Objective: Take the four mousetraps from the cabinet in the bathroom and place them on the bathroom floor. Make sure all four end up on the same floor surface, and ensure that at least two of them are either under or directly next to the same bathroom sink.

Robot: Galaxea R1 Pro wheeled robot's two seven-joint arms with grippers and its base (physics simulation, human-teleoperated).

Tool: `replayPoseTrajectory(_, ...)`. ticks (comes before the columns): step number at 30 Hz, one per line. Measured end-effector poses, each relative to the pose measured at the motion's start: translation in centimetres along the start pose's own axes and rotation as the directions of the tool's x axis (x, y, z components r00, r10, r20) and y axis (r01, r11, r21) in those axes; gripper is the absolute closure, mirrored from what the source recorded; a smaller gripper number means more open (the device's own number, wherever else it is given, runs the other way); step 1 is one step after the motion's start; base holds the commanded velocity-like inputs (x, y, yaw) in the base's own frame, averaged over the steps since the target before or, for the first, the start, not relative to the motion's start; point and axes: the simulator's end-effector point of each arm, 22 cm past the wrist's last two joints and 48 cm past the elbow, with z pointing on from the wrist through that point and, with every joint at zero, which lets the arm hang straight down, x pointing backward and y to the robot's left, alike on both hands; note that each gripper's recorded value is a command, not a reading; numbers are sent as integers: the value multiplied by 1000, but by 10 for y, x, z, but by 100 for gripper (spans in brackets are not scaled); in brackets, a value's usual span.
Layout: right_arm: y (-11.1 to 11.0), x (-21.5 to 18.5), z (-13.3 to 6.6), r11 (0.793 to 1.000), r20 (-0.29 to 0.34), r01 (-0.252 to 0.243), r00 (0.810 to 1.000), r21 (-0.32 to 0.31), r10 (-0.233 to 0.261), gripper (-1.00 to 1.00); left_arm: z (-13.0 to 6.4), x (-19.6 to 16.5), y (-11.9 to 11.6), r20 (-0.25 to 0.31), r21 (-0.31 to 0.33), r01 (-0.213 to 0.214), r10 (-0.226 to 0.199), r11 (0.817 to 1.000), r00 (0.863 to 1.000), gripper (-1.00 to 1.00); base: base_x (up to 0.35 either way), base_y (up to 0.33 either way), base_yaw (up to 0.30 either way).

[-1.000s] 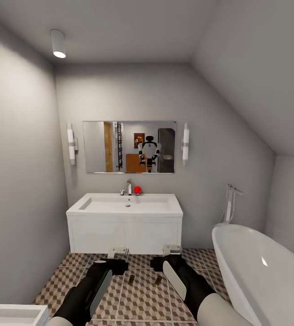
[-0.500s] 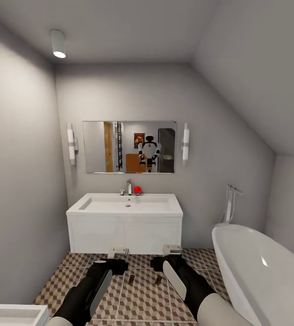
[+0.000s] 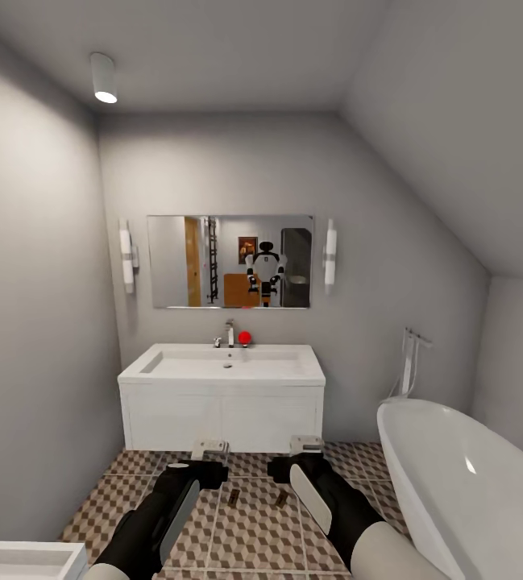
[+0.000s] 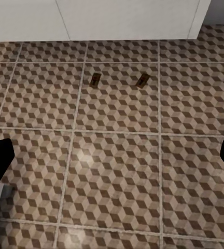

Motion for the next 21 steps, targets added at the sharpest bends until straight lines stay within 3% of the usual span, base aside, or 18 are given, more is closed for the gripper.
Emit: replayPoseTrajectory(21,0,10,7,1000,-28,-3,1000,-2,3,-100,6,7,0,-17,4,2,-2,1000,1000,-100,0,0,0)
